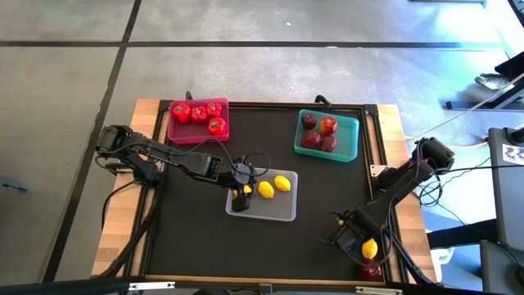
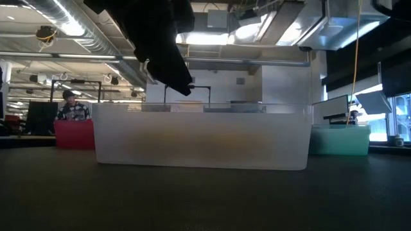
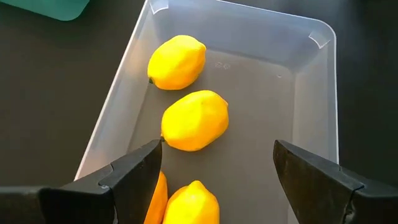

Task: Sort produce into baskets
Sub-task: Put the lemon into the white bin

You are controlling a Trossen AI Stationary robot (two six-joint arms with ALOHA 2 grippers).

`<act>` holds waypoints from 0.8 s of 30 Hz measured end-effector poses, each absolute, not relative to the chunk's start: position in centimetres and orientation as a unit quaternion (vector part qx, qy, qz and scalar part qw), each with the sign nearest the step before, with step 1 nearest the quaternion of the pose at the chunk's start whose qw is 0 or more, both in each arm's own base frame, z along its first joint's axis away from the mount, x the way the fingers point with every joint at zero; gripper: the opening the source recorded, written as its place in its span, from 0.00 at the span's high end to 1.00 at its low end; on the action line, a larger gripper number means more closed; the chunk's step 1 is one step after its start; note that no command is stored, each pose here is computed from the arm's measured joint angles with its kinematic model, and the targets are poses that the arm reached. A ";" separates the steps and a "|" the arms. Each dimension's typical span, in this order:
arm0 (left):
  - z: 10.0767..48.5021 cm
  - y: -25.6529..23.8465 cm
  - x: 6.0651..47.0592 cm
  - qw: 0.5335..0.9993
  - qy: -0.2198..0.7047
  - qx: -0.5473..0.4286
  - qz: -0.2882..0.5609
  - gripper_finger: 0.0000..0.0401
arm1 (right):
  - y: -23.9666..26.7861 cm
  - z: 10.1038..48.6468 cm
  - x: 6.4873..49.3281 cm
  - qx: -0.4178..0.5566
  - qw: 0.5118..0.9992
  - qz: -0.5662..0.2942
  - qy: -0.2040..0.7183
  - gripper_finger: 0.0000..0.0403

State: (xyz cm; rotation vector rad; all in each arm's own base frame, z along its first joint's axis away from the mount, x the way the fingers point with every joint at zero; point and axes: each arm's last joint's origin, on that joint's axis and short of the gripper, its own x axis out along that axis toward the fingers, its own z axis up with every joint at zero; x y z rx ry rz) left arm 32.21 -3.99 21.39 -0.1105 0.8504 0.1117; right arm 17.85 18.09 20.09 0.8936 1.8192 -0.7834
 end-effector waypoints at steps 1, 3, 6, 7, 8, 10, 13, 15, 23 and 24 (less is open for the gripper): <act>21.4 -4.1 32.2 0.908 0.412 -0.051 0.052 0.24 | 18.3 19.9 17.8 0.366 0.452 -0.324 0.746 0.26; 21.4 -4.1 32.2 0.909 0.412 -0.044 0.048 0.24 | 18.8 19.7 17.5 0.367 0.433 -0.336 0.752 0.27; 21.4 -4.3 32.2 0.910 0.410 -0.035 0.042 0.24 | 19.5 19.2 17.1 0.369 0.422 -0.353 0.749 0.28; 21.4 -4.3 32.2 0.910 0.410 -0.034 0.042 0.24 | 19.7 19.1 17.0 0.370 0.417 -0.360 0.748 0.28; 21.4 -4.3 32.2 0.911 0.410 -0.034 0.042 0.24 | 20.0 19.0 16.9 0.372 0.413 -0.364 0.747 0.28; 21.4 -4.3 32.2 0.911 0.410 -0.034 0.042 0.24 | 20.4 18.8 16.6 0.375 0.403 -0.367 0.749 0.28; 21.4 -4.3 32.2 0.911 0.410 -0.034 0.042 0.24 | 21.1 18.7 16.4 0.380 0.403 -0.362 0.749 0.28; 21.4 -4.2 32.2 0.910 0.410 -0.035 0.042 0.24 | 21.4 18.2 16.1 0.380 0.407 -0.353 0.752 0.28; 21.4 -4.2 32.2 0.910 0.410 -0.036 0.043 0.24 | 20.9 15.2 14.4 0.384 0.394 -0.376 0.745 0.28; 21.4 -4.2 32.2 0.910 0.410 -0.036 0.043 0.24 | 20.9 15.0 14.4 0.388 0.395 -0.371 0.745 0.28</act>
